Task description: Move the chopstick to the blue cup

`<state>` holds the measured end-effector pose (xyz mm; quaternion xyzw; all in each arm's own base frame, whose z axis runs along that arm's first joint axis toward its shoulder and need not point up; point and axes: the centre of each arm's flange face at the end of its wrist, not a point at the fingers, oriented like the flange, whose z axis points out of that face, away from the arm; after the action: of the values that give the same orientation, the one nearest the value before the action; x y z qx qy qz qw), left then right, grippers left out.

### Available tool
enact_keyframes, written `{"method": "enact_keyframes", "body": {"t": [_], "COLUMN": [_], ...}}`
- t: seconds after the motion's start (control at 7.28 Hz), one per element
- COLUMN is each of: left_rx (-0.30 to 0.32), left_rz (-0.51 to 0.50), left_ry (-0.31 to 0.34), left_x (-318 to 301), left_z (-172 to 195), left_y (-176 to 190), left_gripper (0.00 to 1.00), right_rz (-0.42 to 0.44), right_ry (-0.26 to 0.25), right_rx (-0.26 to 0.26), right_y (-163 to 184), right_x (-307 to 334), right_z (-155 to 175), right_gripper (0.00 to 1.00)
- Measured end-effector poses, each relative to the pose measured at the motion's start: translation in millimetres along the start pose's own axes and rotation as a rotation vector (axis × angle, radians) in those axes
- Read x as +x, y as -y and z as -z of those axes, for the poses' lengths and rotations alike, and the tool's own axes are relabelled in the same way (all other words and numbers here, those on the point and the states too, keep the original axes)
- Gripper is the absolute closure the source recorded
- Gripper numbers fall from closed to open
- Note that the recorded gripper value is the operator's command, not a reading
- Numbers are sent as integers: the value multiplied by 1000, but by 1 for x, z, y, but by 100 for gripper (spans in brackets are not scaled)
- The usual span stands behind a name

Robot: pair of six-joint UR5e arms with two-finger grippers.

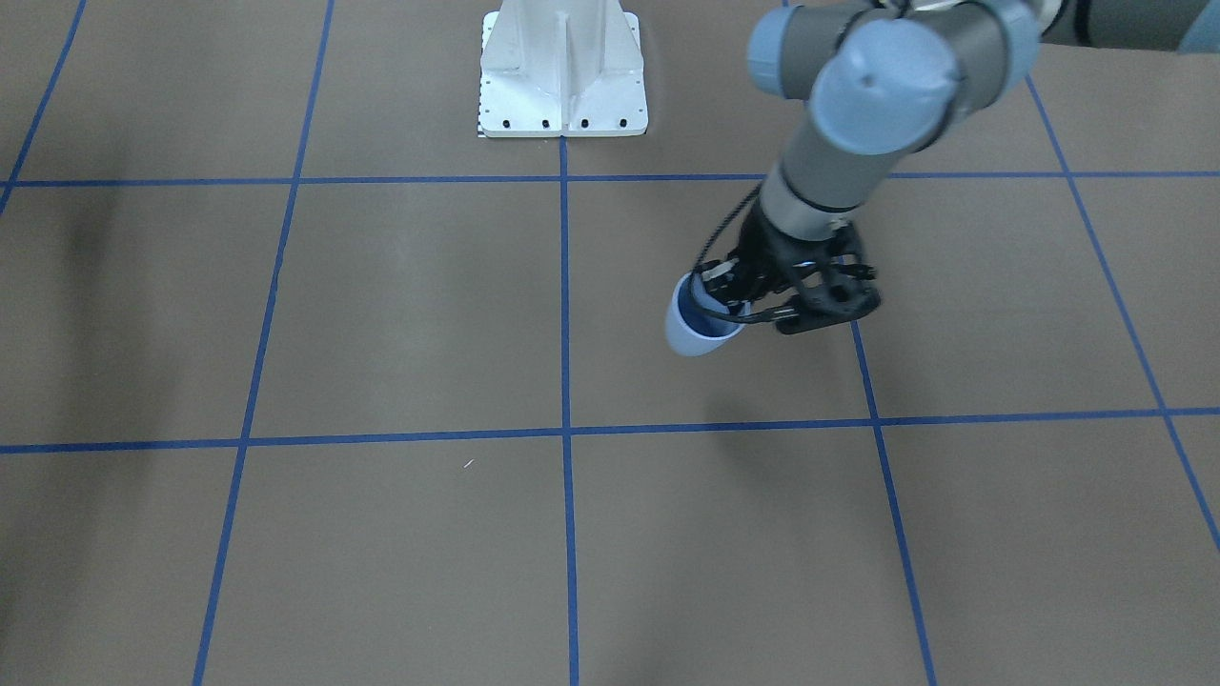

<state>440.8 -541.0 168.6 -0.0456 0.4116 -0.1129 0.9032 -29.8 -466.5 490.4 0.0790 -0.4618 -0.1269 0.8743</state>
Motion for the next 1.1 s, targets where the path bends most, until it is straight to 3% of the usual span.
{"method": "enact_keyframes", "body": {"t": [0.27, 1.1], "left_rx": [27, 78], "left_rz": [-9, -25], "left_ry": [15, -10], "left_x": [67, 92], "left_z": [-27, -81], "left_y": [-16, -40], "left_gripper": [100, 100], "right_rz": [1, 6], "right_ry": [-1, 1], "right_rx": [0, 3], "right_y": [0, 0], "right_x": [0, -3], "right_z": [0, 2], "right_gripper": [0, 0]}}
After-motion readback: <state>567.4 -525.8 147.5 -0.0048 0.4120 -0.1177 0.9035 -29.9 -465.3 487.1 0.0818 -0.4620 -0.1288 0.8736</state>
